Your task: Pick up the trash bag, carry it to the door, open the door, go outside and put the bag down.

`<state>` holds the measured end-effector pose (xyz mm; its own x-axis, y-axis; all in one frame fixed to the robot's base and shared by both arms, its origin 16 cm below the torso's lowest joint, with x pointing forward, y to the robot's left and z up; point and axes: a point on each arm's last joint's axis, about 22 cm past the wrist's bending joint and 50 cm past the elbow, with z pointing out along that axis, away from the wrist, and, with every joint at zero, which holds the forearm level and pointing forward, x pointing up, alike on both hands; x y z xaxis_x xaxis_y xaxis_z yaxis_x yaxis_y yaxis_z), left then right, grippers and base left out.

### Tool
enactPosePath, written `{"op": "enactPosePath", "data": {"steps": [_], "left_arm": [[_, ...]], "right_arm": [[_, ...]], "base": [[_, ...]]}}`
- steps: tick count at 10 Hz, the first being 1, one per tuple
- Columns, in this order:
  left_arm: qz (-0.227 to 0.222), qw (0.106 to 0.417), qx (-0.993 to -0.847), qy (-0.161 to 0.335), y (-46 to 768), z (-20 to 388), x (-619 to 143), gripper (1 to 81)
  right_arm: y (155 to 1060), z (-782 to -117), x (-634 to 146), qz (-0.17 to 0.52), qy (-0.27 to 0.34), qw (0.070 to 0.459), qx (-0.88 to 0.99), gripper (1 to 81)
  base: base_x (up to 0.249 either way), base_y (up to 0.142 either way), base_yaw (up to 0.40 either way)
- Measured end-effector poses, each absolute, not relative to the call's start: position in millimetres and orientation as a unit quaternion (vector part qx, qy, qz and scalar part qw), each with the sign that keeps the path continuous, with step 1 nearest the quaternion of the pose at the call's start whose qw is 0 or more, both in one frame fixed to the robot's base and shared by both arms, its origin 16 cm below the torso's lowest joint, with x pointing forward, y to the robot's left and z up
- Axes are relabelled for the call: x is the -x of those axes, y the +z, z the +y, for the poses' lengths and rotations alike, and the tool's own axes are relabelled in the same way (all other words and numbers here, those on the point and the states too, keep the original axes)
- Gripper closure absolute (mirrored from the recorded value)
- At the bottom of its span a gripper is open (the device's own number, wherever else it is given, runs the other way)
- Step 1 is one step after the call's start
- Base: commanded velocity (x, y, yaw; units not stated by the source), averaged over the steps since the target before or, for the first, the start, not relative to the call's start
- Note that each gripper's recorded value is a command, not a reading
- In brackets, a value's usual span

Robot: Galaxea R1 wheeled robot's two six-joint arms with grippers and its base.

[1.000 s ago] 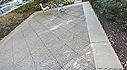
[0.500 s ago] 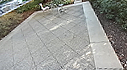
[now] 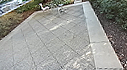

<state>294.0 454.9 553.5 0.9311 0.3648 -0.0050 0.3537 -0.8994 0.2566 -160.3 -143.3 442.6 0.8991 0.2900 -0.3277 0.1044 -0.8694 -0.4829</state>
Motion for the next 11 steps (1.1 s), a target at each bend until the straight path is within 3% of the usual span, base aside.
{"op": "enactPosePath", "data": {"steps": [5, 11], "left_arm": [[0.184, 0.134, -0.974, 0.005, 542, 441, -257, 1.0], [0.123, 0.164, -0.978, -0.040, 476, 322, -85, 1.0]], "right_arm": [[442, -144, 153, -0.106, 0.188, 0.231, 0.949, 1.0], [435, -146, 113, -0.118, 0.134, 0.222, 0.958, 1.0]], "base": [[0.000, 0.000, 0.000], [0.000, 0.000, 0.000]]}}
